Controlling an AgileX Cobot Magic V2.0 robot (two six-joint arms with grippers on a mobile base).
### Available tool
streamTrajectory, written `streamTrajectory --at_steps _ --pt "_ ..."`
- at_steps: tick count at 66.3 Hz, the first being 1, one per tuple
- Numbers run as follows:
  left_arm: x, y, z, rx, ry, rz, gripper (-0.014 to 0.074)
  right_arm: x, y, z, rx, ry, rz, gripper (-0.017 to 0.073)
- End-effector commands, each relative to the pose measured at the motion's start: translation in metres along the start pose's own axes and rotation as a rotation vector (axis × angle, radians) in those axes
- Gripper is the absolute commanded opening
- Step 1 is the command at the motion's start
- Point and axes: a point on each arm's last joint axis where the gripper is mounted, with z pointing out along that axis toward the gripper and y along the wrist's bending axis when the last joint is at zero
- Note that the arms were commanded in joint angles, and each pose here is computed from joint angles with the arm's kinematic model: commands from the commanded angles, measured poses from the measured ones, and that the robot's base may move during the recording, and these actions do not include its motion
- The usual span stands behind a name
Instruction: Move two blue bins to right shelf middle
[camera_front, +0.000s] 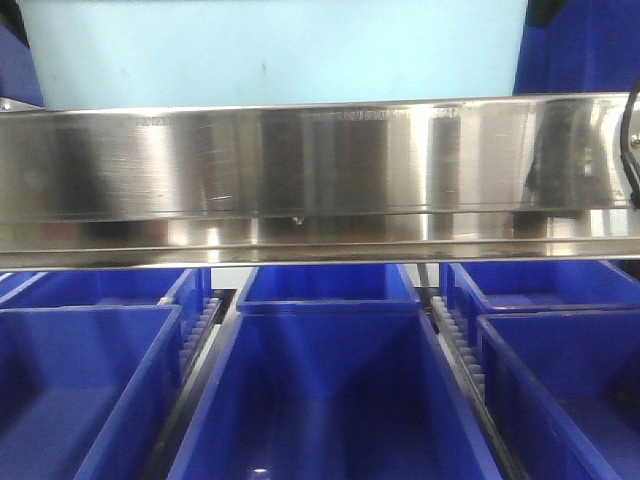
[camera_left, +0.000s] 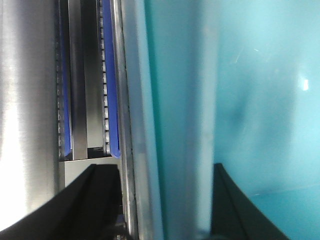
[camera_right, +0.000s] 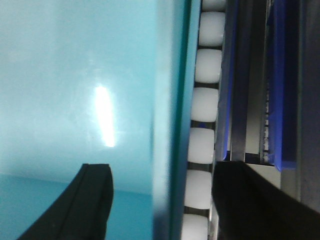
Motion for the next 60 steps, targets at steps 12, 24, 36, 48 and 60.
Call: streamTrajectory --at_steps 12,24,36,48,60 --pt "-0.0002 -0.0024 -0.0082 0.018 -0.024 0.001 0.0255 -0.0017 0.0006 -0.0061 -0.012 -0.023 -0.002 0.0320" --pt "-0.0002 -0.0024 -0.0082 0.018 -0.024 0.001 0.0255 -0.0017 0.0006 -0.0061 -0.012 -0.023 -0.002 0.0320" --pt "-0.0002 -0.0026 -0.0081 0.020 -0.023 0.001 0.0193 -0.0017 0.0006 -0.0061 -0.012 -0.023 -0.002 0.0163" --pt "0.0000 -0.0040 -0.0081 0.036 -0.021 0.002 -0.0107 -0.0017 0.0006 -0.0061 -0.012 -0.023 -0.002 -0.0165" --pt "0.0003 -0.0056 -0.0081 0.047 -0.018 0.001 -0.0111 -0.0017 0.0006 -0.0061 -0.012 -0.023 -0.002 -0.0165"
